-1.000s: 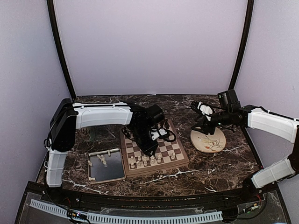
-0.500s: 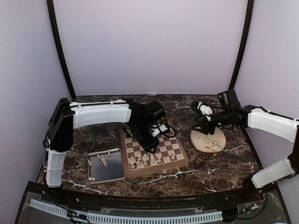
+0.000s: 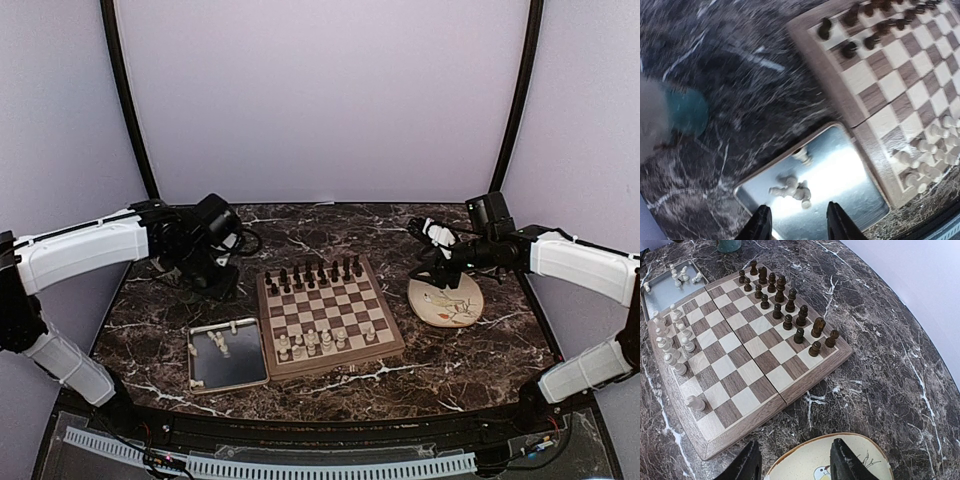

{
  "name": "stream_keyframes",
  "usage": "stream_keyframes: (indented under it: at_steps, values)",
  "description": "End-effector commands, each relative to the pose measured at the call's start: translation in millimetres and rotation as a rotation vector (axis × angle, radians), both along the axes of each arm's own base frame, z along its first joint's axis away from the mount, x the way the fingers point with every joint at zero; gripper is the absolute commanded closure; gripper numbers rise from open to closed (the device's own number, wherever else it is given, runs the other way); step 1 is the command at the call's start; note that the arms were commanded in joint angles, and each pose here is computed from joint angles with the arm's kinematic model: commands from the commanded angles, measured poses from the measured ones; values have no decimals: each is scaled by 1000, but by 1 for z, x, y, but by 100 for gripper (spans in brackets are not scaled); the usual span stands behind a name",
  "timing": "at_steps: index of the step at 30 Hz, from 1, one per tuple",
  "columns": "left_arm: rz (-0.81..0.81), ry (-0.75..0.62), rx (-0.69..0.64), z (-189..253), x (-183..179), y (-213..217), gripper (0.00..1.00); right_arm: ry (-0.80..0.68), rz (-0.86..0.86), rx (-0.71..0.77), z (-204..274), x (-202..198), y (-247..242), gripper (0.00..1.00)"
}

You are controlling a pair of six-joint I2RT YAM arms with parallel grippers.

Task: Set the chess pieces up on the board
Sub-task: Pick up the chess pile from the storage box.

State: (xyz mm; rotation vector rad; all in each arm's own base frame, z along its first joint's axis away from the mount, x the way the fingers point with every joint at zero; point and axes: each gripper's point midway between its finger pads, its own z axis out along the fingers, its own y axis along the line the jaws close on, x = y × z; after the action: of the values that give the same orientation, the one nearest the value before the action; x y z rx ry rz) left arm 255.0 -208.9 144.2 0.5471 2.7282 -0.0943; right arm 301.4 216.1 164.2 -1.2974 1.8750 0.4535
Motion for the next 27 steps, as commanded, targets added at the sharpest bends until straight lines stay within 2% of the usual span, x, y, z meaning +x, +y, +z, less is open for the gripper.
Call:
stream_keyframes:
  at_steps: [1, 7, 10, 17, 23, 27]
  values:
    - [227, 53, -6, -26, -11, 45, 59, -8, 13, 11, 2, 1, 2, 52]
    - [287, 73, 21, -47, -11, 64, 59, 33, 60, 65, 21, -6, 20, 52]
    - [283, 72, 14, -54, -11, 64, 58, 56, 125, 30, 26, -17, 50, 53]
    - [393, 127, -22, -77, -10, 77, 57, 71, 300, -56, 19, -46, 110, 54]
    - [445, 151, -150, -88, -11, 66, 54, 93, 371, -106, 7, -64, 134, 54]
    - [433, 203, -179, -101, -12, 55, 57, 101, 388, -120, 0, -74, 137, 54]
